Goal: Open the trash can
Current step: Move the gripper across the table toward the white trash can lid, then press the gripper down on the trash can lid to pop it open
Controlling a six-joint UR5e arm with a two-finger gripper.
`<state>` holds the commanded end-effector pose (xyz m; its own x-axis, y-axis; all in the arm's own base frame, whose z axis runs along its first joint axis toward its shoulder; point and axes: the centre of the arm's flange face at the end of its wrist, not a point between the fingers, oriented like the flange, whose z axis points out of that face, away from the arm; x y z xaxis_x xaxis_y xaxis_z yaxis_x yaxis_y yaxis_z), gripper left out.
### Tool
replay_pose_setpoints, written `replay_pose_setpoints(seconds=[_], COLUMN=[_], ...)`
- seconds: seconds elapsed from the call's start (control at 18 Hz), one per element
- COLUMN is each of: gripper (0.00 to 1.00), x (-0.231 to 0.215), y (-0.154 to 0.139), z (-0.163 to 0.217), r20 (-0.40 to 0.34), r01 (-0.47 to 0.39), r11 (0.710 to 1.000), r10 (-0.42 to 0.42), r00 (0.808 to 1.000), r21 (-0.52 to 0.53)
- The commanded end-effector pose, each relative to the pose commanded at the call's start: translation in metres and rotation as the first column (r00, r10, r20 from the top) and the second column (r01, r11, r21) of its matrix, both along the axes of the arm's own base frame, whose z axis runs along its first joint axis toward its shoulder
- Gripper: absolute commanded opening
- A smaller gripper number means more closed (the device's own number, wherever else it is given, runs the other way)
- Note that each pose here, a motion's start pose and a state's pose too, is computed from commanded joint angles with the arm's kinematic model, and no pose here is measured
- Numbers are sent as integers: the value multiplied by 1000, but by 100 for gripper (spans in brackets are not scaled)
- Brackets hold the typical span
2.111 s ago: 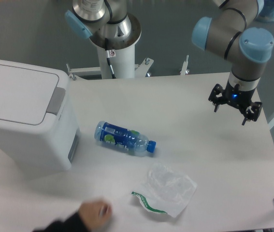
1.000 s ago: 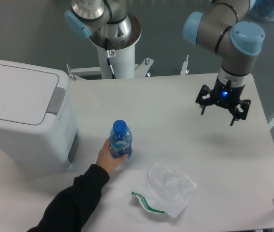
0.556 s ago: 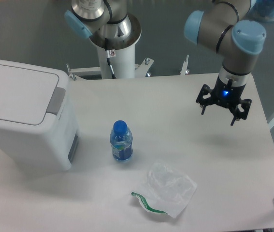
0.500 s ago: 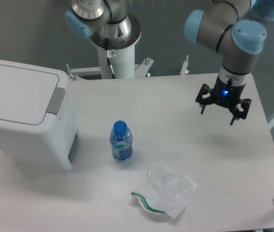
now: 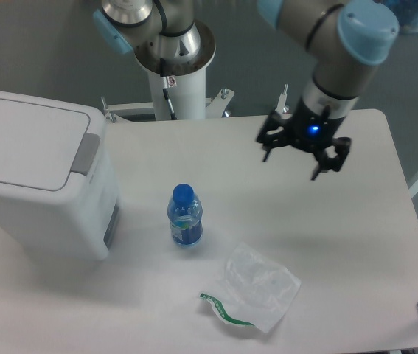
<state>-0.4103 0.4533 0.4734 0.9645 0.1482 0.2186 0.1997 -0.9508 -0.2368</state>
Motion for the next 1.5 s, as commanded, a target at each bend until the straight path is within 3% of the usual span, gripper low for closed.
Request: replay_pose_setpoints(seconds=[0.28,0.5,0.83,1.22,1.5], gripper=[100,100,100,100,100], x=[45,76,123,148,162], y=[29,51,47,55,61], z=[20,27,35,25,5], r20=[109,155,167,213,198], r01=[-43,-40,-20,-33,-5], r11=[994,989,989,992,991], r10=[32,18,-5,6,-21], r00=[994,988,986,977,980], r21=[99,141,147,121,130])
